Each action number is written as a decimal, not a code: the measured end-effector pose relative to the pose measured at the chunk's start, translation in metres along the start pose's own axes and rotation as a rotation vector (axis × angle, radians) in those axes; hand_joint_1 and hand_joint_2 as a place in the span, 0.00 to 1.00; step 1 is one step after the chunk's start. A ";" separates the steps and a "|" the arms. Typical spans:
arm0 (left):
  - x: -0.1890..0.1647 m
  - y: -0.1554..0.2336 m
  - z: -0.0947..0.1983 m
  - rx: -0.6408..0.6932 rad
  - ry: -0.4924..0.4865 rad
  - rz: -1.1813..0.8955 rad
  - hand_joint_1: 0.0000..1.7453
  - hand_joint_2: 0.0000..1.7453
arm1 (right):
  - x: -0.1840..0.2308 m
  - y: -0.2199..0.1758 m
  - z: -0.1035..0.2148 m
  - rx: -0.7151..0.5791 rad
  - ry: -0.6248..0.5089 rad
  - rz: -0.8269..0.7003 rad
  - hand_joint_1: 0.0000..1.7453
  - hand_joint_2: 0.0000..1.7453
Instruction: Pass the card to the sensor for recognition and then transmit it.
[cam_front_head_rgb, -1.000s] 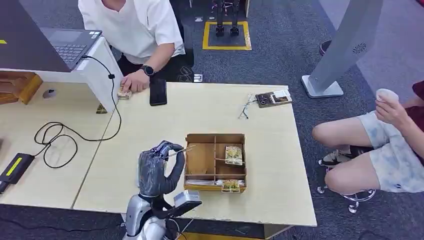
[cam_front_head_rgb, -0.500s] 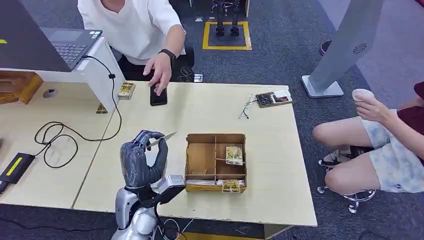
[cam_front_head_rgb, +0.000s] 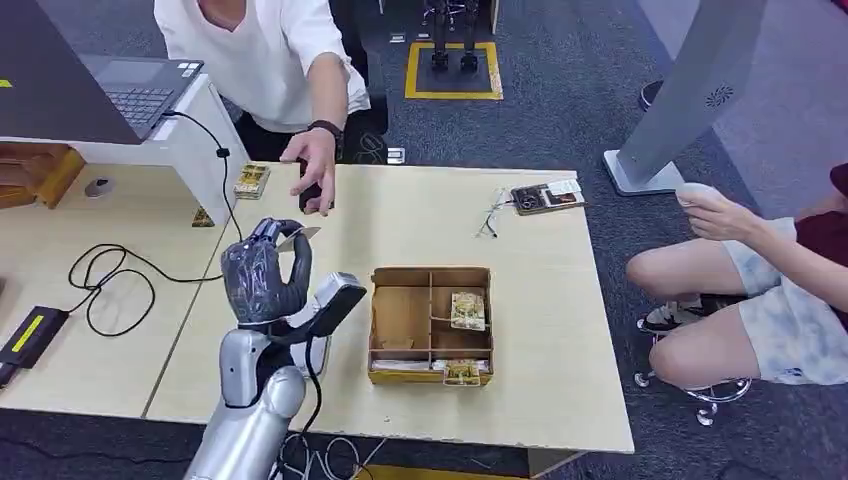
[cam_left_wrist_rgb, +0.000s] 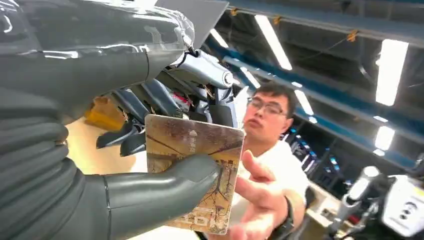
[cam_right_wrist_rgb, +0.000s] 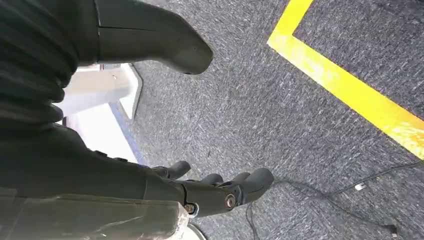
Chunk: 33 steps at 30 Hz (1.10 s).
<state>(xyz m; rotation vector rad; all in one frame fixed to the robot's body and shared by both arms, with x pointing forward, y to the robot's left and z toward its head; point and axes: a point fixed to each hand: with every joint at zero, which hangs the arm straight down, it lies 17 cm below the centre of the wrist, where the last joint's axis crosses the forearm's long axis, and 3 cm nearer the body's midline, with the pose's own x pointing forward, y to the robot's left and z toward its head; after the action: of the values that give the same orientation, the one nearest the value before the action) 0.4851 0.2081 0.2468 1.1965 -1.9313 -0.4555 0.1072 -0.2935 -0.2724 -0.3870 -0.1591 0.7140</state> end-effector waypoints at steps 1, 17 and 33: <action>-0.004 -0.002 -0.002 -0.004 0.014 0.001 1.00 1.00 | 0.000 0.000 0.000 0.000 0.000 -0.001 0.00 1.00; -0.035 -0.032 -0.003 -0.084 0.105 -0.014 1.00 1.00 | 0.003 0.000 0.000 -0.002 -0.014 -0.008 0.00 1.00; -0.025 -0.036 -0.008 -0.083 0.087 0.054 0.00 1.00 | 0.004 -0.001 0.000 -0.008 -0.024 -0.039 0.00 1.00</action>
<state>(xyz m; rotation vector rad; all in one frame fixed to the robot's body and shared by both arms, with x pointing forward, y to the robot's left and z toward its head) 0.5176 0.2130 0.2169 1.0915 -1.8480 -0.4440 0.1105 -0.2915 -0.2721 -0.3824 -0.1917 0.6802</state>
